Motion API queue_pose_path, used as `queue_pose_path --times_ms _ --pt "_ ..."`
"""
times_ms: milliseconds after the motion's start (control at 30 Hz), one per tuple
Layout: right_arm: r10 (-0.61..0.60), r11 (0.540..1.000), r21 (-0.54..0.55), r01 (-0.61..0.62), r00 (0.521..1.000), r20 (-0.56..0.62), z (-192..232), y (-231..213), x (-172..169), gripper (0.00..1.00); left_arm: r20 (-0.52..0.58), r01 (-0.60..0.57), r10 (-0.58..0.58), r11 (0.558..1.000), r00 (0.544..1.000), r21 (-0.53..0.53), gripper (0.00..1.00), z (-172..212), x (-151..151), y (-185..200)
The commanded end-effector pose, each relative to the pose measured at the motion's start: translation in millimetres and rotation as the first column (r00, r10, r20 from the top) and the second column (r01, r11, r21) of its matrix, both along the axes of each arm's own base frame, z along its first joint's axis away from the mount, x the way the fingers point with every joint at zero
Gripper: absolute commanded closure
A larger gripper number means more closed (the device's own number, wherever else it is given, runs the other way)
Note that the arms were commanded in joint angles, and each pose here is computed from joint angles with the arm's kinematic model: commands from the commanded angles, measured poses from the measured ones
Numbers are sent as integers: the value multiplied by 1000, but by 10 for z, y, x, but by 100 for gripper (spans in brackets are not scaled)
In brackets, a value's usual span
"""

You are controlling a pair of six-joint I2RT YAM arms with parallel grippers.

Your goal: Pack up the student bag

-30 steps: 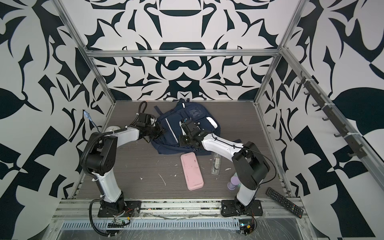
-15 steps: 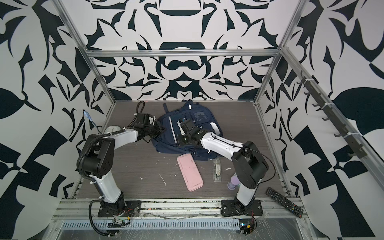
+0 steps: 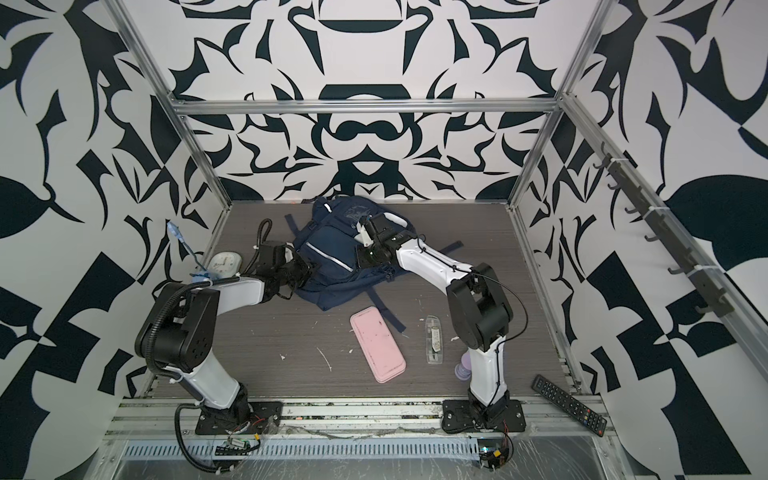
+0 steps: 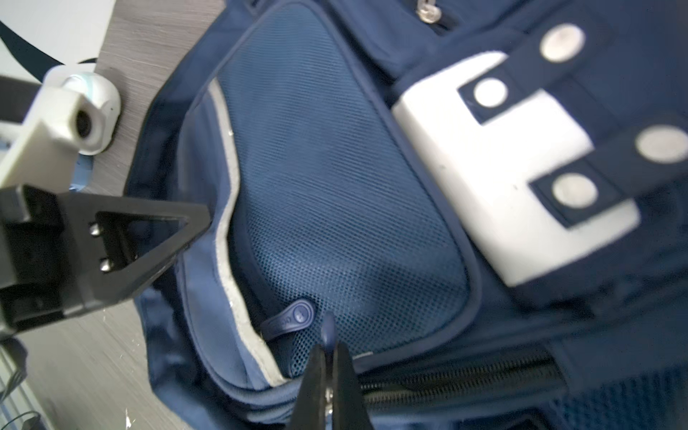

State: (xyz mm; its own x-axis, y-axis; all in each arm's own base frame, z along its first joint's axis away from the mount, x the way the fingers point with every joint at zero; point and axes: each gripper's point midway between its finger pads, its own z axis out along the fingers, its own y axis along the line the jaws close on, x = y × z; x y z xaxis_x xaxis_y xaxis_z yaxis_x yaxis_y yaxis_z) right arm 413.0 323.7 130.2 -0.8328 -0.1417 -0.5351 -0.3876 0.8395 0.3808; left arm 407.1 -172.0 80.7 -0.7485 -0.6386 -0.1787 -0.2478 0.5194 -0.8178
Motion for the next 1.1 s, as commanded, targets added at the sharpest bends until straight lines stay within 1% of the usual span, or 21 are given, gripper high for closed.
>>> queue_pose_path --times_ms 0,100,233,367,533,667,733,800,933,1067 --pt "-10 998 70 -1 987 158 533 74 203 100 9 79 -78 989 997 -125 100 198 -95 -261" --pt "-9 998 62 0 989 146 470 -19 33 100 59 81 -72 980 996 -184 100 458 10 -321" --pt "-9 997 77 -5 985 172 454 -130 -128 100 137 95 -61 963 989 -252 100 866 140 -387" --pt "-1 997 79 -13 985 171 365 -183 -120 100 227 114 -49 953 973 -282 100 1289 229 -411" --pt "12 989 142 -35 987 161 343 -144 -92 100 274 137 -59 951 960 -278 100 1568 250 -429" --pt "21 976 210 -60 983 182 413 -77 -123 100 297 154 -63 943 953 -295 100 1697 262 -444" --pt "-6 976 216 -33 984 178 403 -138 -92 100 316 151 -52 943 947 -297 100 1769 279 -394" --pt "-37 969 245 -6 985 168 433 -250 -38 100 313 129 -37 952 949 -277 100 1765 289 -295" --pt "-78 949 316 14 979 190 656 -434 1 100 241 110 -59 973 969 -203 99 1553 238 -196" --pt "-67 931 366 -20 973 223 909 -389 16 100 174 116 -87 979 981 -167 92 1277 143 -210"
